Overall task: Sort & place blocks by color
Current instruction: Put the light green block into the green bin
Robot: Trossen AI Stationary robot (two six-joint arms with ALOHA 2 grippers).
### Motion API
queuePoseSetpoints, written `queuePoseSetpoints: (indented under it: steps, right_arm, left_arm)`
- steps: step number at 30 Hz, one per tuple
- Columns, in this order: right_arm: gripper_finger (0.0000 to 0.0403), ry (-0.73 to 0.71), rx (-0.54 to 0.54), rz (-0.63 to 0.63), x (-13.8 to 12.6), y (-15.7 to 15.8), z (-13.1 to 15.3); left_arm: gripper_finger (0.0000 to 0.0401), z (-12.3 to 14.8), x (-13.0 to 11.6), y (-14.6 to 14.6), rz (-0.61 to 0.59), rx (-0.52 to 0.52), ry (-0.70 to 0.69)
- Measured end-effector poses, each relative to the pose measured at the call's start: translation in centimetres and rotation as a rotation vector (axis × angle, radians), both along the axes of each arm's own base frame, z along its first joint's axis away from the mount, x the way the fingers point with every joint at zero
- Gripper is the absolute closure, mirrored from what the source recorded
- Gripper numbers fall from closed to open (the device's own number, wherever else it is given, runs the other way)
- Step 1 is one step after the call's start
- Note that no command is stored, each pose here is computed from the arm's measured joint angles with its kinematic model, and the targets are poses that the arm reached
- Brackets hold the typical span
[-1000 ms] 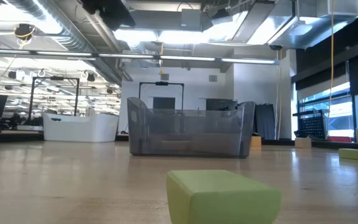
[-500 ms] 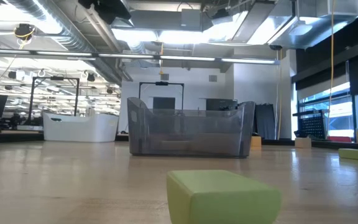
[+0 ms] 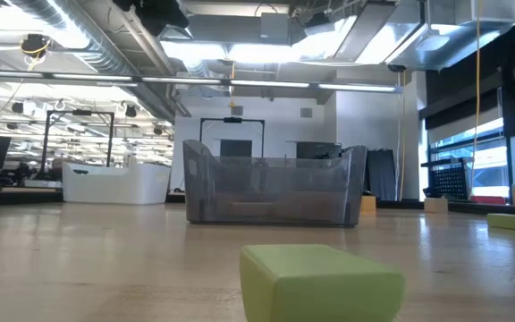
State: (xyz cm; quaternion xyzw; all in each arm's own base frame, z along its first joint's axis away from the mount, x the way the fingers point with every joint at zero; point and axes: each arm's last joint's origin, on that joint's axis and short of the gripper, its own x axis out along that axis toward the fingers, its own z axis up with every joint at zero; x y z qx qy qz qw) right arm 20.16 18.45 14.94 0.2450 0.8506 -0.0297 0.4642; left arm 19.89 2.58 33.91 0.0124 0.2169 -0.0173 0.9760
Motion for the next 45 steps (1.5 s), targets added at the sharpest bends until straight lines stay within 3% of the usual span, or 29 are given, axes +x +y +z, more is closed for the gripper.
queuePoseSetpoints:
  steps: [9,15,21,30,36,39,45]
  right_arm:
    - [0.0265,-0.029,0.011,0.008,-0.4,-0.4,-1.4]
    - [0.0205,-0.023,0.026,0.003,-0.4,-0.4,-1.3]
    - [0.0192,-0.016,0.021,0.003,-0.1,-0.1,-0.5]
    - [0.019,-0.088,-0.203,0.012,2.0,0.7,6.3]
    - [0.0189,-0.118,-0.539,-0.22,3.2,-1.0,11.8]
    - [0.0189,-0.219,-0.552,-0.35,4.2,-1.9,13.5]
    - [0.0188,-0.276,-0.574,-0.436,5.1,-4.3,14.3]
  left_arm:
    - [0.0228,0.0,0.0,0.0,0.019,-0.038,0.001]
    - [0.0228,0.1,0.1,0.0,0.019,-0.036,-0.015]
    - [0.0228,0.2,0.1,0.0,0.018,-0.035,-0.022]
    - [0.0228,0.2,0.1,0.0,0.018,-0.035,-0.021]
    - [0.0228,0.2,0.1,0.0,0.019,-0.035,-0.02]
    - [0.0228,0.2,0.1,0.0,0.016,-0.036,-0.02]
    - [0.0228,0.2,0.1,0.0,0.01,-0.04,-0.019]
